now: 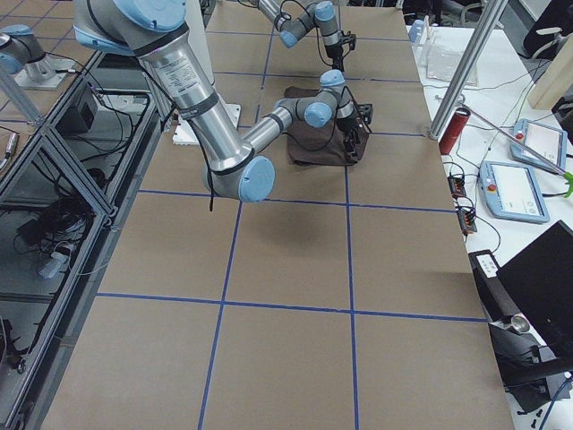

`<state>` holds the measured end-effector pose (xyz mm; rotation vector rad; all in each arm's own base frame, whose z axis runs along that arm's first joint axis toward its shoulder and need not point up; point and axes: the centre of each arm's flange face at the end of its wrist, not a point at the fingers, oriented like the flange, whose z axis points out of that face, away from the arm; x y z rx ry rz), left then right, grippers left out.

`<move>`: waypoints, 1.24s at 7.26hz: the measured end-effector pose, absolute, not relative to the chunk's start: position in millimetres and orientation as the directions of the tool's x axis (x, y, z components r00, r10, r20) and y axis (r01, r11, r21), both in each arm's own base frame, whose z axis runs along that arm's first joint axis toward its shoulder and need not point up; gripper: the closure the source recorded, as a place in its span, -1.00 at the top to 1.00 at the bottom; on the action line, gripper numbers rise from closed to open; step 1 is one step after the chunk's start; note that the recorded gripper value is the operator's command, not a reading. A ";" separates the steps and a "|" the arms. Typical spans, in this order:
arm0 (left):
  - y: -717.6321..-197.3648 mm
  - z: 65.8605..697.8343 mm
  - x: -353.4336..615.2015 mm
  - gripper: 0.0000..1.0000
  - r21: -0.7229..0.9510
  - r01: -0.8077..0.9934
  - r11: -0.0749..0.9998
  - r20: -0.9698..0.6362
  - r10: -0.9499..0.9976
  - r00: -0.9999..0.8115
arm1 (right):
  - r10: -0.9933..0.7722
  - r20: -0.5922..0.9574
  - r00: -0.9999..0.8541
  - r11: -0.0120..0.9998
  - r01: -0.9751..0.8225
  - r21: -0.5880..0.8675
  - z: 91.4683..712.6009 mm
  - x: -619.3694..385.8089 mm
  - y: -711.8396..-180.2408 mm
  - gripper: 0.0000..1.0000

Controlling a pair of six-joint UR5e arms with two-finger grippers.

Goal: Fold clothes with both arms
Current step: 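Lower the folded hem onto the shirt near the collar and open both grippers, then grasp the shirt corner nearest the robot with the left gripper while raising the right arm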

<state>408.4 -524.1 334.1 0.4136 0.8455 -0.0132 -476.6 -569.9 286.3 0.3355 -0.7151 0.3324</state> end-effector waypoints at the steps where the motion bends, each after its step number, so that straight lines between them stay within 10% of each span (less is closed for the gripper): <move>1: -496.4 340.3 394.2 0.84 0.344 0.164 0.925 -0.753 0.167 0.637 | 0.145 0.693 0.707 0.908 -0.373 0.191 286.5 -457.4 -570.8 1.00; 3: -427.3 372.3 387.8 0.06 0.265 0.199 0.944 -0.817 0.110 0.566 | 0.125 0.702 0.701 0.911 -0.361 0.198 286.7 -441.5 -567.7 1.00; 9: -338.4 387.9 447.4 0.06 0.106 0.210 0.972 -0.864 -0.014 0.504 | 0.129 0.707 0.696 0.909 -0.368 0.197 286.5 -438.0 -563.9 1.00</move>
